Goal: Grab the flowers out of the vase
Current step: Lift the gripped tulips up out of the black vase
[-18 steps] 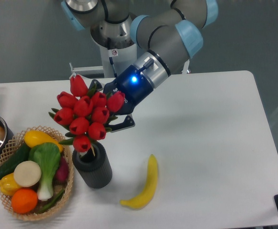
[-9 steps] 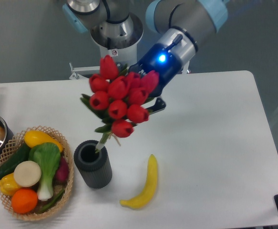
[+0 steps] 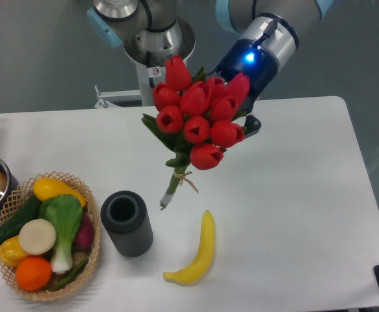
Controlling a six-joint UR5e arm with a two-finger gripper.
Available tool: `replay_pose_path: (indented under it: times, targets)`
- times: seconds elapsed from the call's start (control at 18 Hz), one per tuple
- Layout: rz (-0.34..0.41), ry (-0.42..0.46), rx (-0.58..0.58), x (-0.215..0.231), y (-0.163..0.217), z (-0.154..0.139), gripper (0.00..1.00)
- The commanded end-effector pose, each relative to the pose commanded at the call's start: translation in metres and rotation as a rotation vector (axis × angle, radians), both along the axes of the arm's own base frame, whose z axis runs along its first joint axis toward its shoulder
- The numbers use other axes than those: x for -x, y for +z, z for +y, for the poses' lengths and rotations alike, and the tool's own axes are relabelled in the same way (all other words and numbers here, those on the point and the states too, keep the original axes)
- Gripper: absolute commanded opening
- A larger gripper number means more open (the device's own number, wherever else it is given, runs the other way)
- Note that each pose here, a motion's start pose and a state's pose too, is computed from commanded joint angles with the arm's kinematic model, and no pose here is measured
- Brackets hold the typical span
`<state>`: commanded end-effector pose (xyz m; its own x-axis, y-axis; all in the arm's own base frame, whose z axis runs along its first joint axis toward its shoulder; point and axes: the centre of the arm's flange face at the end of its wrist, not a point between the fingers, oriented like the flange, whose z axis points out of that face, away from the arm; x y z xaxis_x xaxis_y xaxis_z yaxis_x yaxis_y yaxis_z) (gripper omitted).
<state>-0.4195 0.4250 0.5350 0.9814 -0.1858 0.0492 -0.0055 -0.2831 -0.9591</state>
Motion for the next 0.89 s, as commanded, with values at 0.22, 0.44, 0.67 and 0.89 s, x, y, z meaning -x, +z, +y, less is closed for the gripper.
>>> replay_pose_path:
  times: [0.22,0.44,0.67,0.89]
  targets:
    - [0.082,0.081,0.096,0.002,0.007,-0.004,0.37]
    - [0.148,0.168,0.192,0.012,0.015,-0.007,0.36]
    - [0.168,0.206,0.242,0.019,0.01,-0.008,0.33]
    - [0.172,0.211,0.253,0.021,0.006,-0.008,0.31]
